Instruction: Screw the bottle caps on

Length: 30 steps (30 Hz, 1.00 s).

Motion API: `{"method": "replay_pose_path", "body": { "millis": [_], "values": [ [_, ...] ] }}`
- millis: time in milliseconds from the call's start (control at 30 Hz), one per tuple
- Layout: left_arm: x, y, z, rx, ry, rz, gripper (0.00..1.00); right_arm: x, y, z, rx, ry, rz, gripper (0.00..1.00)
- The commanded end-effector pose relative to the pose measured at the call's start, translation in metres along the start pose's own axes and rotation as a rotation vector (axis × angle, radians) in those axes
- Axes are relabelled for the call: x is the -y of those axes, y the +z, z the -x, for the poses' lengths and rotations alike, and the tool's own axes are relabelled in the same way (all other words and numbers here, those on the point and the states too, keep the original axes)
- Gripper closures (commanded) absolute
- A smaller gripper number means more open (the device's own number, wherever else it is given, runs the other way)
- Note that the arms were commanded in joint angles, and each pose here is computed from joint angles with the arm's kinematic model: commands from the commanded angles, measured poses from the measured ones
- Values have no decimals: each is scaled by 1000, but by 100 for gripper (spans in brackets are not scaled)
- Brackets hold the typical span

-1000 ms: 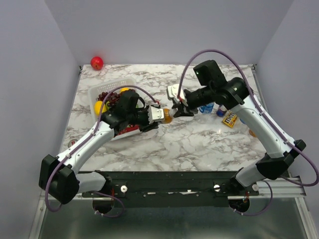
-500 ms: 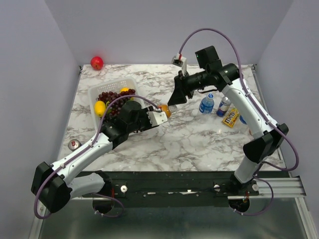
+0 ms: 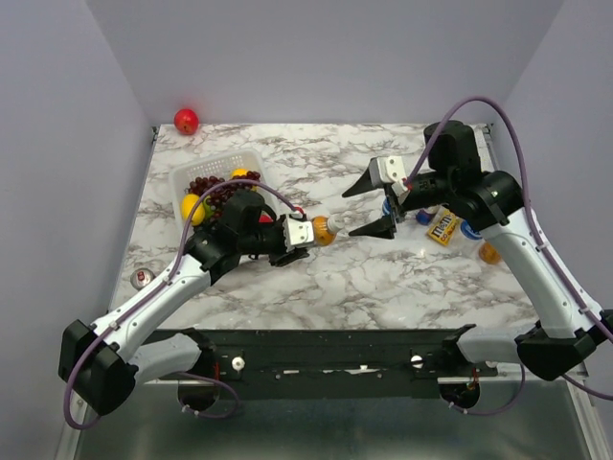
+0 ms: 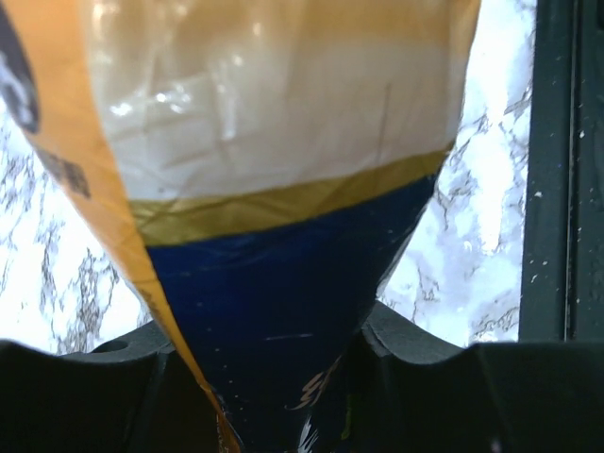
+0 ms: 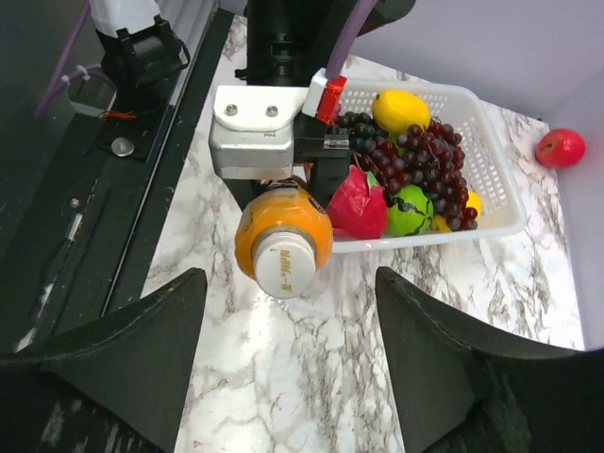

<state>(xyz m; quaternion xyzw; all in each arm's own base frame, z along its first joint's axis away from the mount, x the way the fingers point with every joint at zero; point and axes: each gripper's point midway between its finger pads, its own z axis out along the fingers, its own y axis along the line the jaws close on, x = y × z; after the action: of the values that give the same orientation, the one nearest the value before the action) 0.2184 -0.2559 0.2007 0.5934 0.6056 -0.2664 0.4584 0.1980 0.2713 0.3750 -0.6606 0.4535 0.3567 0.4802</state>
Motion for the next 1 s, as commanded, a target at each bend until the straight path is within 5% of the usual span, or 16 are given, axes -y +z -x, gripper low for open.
{"method": "replay_pose_path", "body": {
  "millis": [0,333,967],
  "values": [
    [7,-1,24,74,10,-72,100,5,15,-10,24,-39,32,22],
    [4,1,27,80,14,-70,100,8,22,-2,66,14,76,42],
    [-2,7,33,106,-12,-60,100,5,29,-3,91,80,117,56]
  ]
}}
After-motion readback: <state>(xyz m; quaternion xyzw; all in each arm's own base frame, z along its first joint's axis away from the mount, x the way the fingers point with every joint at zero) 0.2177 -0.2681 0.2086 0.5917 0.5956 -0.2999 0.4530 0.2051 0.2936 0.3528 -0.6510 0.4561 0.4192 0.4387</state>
